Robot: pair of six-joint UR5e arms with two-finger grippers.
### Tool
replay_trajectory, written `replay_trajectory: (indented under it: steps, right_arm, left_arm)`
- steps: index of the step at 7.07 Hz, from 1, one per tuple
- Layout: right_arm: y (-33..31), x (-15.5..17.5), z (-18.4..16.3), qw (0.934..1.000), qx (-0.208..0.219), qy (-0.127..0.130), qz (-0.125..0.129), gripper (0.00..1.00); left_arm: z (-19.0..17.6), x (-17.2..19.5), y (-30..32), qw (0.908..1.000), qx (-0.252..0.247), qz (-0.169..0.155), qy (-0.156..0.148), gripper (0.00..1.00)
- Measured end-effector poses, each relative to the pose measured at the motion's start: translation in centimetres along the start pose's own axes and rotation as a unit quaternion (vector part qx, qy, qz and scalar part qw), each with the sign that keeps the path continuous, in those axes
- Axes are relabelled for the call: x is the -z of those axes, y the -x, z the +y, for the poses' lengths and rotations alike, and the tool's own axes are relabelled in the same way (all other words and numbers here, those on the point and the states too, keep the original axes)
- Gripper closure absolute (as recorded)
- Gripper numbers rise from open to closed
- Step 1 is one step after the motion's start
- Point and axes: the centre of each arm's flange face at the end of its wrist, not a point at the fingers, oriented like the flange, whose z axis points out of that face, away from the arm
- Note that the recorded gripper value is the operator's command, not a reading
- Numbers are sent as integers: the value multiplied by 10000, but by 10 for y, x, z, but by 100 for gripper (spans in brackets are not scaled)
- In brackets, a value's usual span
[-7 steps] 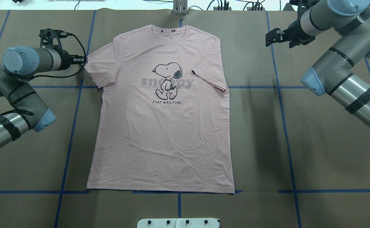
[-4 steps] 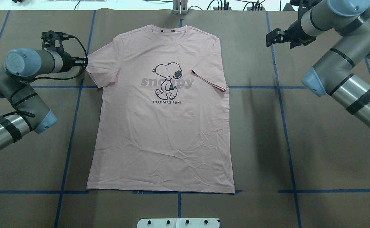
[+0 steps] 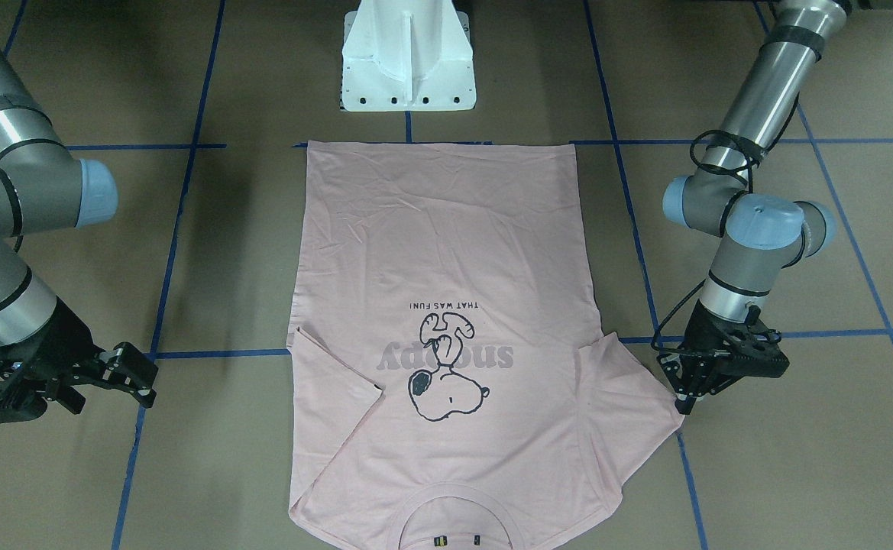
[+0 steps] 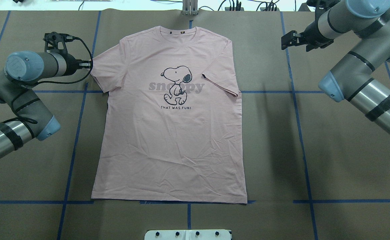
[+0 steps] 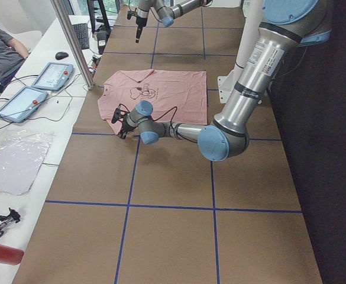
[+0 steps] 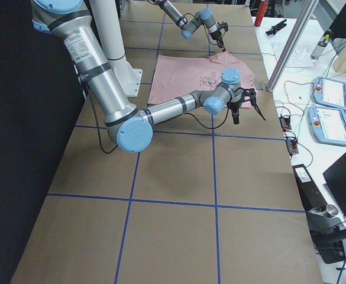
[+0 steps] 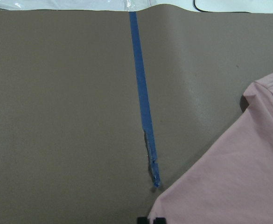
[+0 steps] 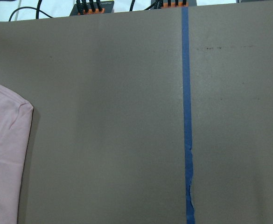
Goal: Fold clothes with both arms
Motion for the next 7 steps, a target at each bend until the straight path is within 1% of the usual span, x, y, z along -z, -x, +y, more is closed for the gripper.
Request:
replay_trajectory:
  steps: [1, 2, 4, 5, 6, 7]
  right_arm:
    - [0, 1, 1, 10000, 0, -9, 0, 0]
    - [-1, 1, 2, 10000, -3, -15, 2, 0]
    - [-2, 2, 2, 10000, -8, -29, 11, 0]
    - [-2, 2, 2, 10000, -10, -32, 13, 0]
    - [-1, 2, 2, 10000, -11, -31, 13, 0]
    - [-1, 2, 2, 10000, -10, -31, 11, 0]
  left_arm:
    - [-6, 8, -12, 10000, -6, 71, -15, 100]
    - [-17, 18, -31, 10000, 28, 43, 17, 100]
    - [-38, 28, -87, 9991, 300, -187, 229, 100]
    - [-44, 29, -128, 9976, 456, -354, 391, 100]
    - [-45, 28, -170, 9957, 579, -507, 513, 100]
    - [-39, 25, -206, 9942, 657, -638, 565, 100]
